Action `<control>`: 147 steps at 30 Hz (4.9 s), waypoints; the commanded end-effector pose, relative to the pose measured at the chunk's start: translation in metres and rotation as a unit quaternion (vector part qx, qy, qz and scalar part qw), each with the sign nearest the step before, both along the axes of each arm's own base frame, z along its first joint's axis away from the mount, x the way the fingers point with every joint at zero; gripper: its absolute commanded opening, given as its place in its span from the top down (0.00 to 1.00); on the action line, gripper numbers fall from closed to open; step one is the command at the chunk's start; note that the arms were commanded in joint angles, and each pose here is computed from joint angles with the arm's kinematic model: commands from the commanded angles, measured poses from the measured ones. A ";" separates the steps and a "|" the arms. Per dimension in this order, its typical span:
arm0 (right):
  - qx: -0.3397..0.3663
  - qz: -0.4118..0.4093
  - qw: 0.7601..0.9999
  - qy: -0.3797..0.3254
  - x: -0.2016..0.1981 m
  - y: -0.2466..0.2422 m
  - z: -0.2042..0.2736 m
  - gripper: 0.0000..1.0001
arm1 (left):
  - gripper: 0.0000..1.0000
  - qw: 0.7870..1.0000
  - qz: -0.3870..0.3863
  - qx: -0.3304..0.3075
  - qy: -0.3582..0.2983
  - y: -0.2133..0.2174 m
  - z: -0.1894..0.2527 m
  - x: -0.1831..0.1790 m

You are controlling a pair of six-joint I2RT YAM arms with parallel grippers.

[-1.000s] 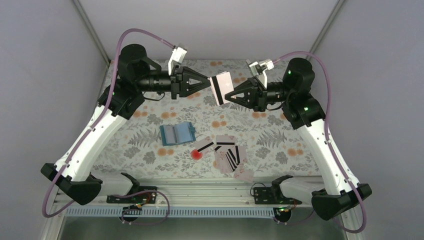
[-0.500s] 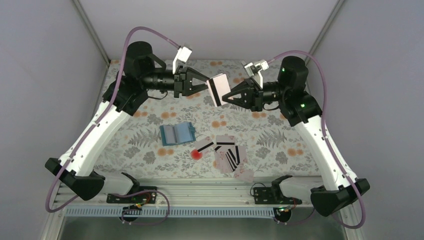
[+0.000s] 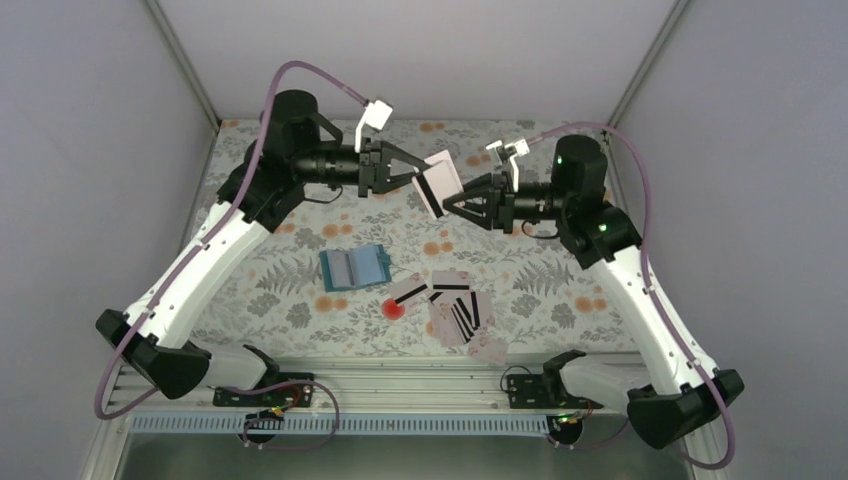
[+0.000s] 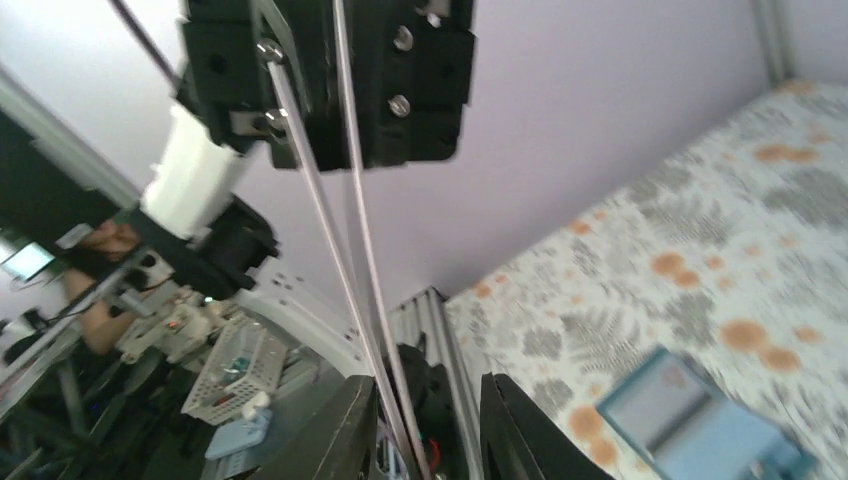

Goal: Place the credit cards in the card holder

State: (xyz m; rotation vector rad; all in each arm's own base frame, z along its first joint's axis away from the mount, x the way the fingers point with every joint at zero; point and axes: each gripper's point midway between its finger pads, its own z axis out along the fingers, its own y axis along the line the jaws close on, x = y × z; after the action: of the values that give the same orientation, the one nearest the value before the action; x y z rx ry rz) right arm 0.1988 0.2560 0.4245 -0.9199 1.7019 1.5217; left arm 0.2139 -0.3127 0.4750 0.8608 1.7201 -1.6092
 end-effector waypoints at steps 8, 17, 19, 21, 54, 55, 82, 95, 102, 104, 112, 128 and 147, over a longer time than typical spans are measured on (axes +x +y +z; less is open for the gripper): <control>-0.059 -0.166 0.979 0.100 0.020 -0.027 -0.126 0.73 | 0.98 0.994 -0.006 0.067 0.091 -0.032 -0.136 0.043; -0.104 -0.253 0.946 0.175 0.021 -0.053 -0.237 0.73 | 0.98 0.976 -0.025 0.128 0.172 -0.049 -0.266 0.055; -0.106 -0.259 0.941 0.189 0.019 -0.055 -0.253 0.73 | 0.98 0.972 -0.035 0.141 0.186 -0.056 -0.289 0.056; -0.116 -0.267 0.936 0.199 0.018 -0.058 -0.268 0.73 | 0.98 0.967 -0.045 0.150 0.199 -0.062 -0.308 0.057; -0.199 -0.409 0.882 0.126 0.069 -0.098 -0.216 0.39 | 0.98 0.969 0.066 0.238 0.013 -0.077 -0.214 0.130; -0.200 -0.411 0.882 0.112 0.072 -0.098 -0.206 0.36 | 0.98 0.971 0.058 0.233 0.012 -0.078 -0.206 0.127; -0.031 -0.117 0.991 -0.055 0.013 -0.039 -0.056 0.35 | 0.98 0.994 -0.036 0.101 0.001 -0.020 -0.060 0.055; 0.023 0.009 0.998 -0.057 -0.002 -0.018 -0.019 0.47 | 0.98 0.995 -0.083 0.052 -0.018 -0.001 -0.028 0.016; 0.031 0.053 0.997 -0.053 -0.005 -0.008 -0.008 0.60 | 0.98 0.993 -0.106 0.047 -0.024 -0.010 -0.026 0.008; 0.033 0.066 0.996 -0.054 -0.008 -0.006 -0.004 0.67 | 0.98 0.993 -0.106 0.046 -0.026 -0.011 -0.025 0.008; 0.036 0.081 0.995 -0.052 -0.016 -0.003 -0.001 0.95 | 0.98 0.993 -0.107 0.048 -0.029 -0.012 -0.025 0.006; 0.045 0.002 0.997 -0.060 0.007 0.002 0.025 0.97 | 0.28 0.997 0.007 0.042 -0.064 0.001 -0.005 0.021; 0.072 0.001 0.996 -0.045 0.014 0.010 0.051 0.97 | 0.77 0.997 0.031 -0.016 -0.072 0.005 0.013 0.019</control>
State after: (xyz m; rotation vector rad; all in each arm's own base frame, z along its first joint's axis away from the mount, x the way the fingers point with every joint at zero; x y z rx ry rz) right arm 0.2206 0.2635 0.4603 -0.8657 1.5645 1.5525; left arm 0.2310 -0.3083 0.4781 0.8906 1.6487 -1.4974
